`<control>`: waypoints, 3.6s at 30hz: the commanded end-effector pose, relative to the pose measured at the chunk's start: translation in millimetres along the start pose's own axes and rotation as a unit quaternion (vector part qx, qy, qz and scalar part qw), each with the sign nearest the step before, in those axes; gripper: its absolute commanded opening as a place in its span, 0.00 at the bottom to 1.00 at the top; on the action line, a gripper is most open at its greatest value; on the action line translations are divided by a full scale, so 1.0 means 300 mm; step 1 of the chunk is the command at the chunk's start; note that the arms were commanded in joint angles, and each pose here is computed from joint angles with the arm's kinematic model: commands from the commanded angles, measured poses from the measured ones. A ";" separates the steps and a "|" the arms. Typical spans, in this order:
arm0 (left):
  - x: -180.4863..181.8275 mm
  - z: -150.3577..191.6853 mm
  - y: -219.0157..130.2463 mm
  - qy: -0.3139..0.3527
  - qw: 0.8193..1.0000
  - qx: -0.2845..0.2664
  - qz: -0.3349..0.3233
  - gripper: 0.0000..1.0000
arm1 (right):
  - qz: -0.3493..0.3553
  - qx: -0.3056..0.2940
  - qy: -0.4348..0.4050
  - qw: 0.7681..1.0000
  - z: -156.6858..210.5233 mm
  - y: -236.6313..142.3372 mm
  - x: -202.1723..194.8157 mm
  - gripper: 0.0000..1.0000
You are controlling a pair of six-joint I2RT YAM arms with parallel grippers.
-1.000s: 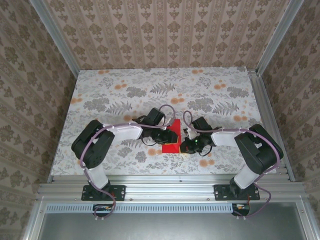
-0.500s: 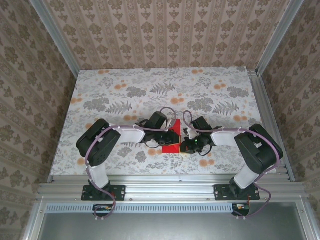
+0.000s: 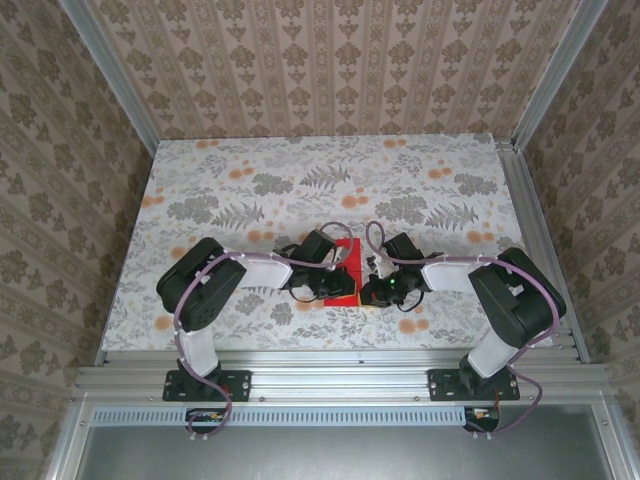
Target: Fold a paper plane with a square sheet of paper (pick it up from the middle)
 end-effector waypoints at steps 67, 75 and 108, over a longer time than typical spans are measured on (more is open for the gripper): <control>0.191 -0.271 -0.099 0.008 0.996 -0.027 -0.089 0.14 | 0.006 -0.021 0.007 1.000 -0.041 -0.109 0.067 0.13; 0.176 -0.266 -0.090 0.012 0.996 -0.023 -0.080 0.15 | 0.006 -0.041 -0.001 0.999 -0.133 -0.128 0.046 0.27; -0.029 -0.248 -0.258 0.065 0.997 -0.048 -0.014 0.38 | 0.034 -0.015 -0.092 0.995 -0.318 -0.056 -0.049 0.41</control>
Point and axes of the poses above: each hand's point on the last joint's axis, 136 mm out from that joint toward the fingers, its own y axis out along the fingers, its own x axis along the line the jaws close on, z = x × y, the point moved 3 cm from there along -y, back along the fingers, and after that the axes turned 14 degrees about -y, right-handed, at the moved point
